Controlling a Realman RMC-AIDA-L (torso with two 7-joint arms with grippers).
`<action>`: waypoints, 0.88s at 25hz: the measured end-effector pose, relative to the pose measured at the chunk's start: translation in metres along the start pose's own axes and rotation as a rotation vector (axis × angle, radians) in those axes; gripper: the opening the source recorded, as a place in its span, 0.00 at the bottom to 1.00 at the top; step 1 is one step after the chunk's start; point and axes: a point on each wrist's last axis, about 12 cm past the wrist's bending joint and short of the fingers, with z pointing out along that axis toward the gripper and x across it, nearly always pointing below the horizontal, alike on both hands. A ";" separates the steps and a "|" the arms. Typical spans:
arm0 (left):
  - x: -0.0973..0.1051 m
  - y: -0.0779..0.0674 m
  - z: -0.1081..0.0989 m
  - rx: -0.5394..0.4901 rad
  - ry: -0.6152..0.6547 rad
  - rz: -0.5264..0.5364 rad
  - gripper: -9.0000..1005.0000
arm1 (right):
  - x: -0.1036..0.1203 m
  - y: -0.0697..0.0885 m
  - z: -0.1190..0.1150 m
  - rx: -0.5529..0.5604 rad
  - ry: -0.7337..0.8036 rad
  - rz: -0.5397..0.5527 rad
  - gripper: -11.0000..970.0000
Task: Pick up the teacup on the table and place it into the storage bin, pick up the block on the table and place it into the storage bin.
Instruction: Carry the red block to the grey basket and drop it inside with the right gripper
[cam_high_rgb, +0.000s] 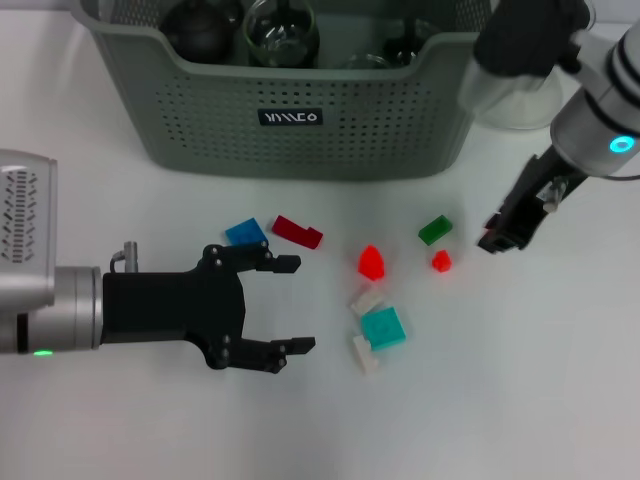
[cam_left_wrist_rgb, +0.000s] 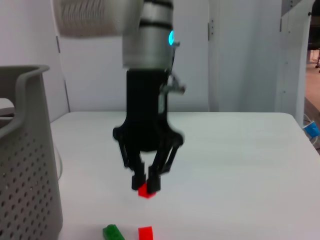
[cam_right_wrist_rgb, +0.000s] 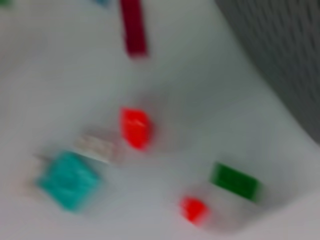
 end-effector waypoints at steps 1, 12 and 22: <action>0.000 0.000 0.000 -0.001 -0.002 -0.001 0.86 | -0.004 0.003 -0.009 -0.019 -0.035 -0.015 0.21; 0.002 -0.002 -0.002 -0.004 -0.002 -0.005 0.86 | -0.065 0.014 -0.145 -0.120 -0.588 -0.146 0.21; 0.003 -0.002 -0.001 -0.005 -0.003 -0.017 0.86 | -0.136 -0.026 -0.112 0.213 -0.546 -0.032 0.21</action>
